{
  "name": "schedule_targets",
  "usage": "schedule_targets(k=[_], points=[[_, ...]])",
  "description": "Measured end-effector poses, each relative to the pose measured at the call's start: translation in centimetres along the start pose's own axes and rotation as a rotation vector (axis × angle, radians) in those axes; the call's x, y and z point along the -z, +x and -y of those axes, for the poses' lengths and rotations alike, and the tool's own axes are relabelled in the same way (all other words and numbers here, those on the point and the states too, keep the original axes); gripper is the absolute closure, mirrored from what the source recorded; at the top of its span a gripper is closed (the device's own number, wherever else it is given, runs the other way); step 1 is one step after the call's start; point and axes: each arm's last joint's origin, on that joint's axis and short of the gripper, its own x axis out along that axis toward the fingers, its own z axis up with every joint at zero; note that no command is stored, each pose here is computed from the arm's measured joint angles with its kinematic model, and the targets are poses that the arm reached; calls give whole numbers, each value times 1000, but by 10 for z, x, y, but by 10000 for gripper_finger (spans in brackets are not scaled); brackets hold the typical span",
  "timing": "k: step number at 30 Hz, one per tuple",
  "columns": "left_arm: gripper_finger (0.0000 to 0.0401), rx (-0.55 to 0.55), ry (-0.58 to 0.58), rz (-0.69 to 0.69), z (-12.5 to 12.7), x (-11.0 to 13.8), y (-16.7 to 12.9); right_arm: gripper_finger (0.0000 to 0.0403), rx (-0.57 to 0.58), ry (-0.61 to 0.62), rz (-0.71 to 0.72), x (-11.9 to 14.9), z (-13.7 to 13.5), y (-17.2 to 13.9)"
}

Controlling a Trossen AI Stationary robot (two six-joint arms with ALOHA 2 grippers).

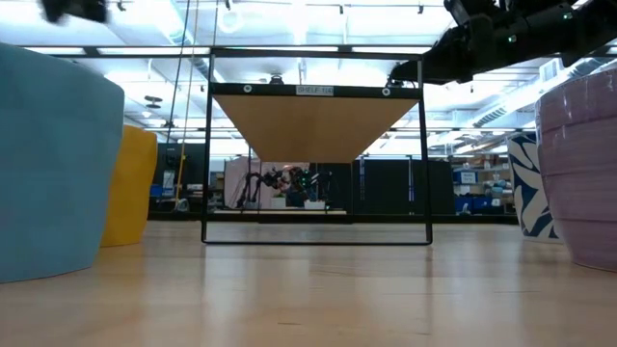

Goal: Place coffee mugs
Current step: Put the dark blue mug on the shelf

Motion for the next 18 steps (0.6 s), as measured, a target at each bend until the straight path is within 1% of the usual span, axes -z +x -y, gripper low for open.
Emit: schedule_targets(k=[4,8,13,18], points=[[253,51,-76,0,27,18,11,237,16,-33,26,-3,1,0],[253,57,-102,-10,50,32,28,237,103,-62,41,-7,5,-2],[253,31,-71,-46,73,46,55,237,196,-83,60,-16,8,-10],[253,-15,-50,-69,87,47,80,237,214,-98,103,-23,12,-19]])
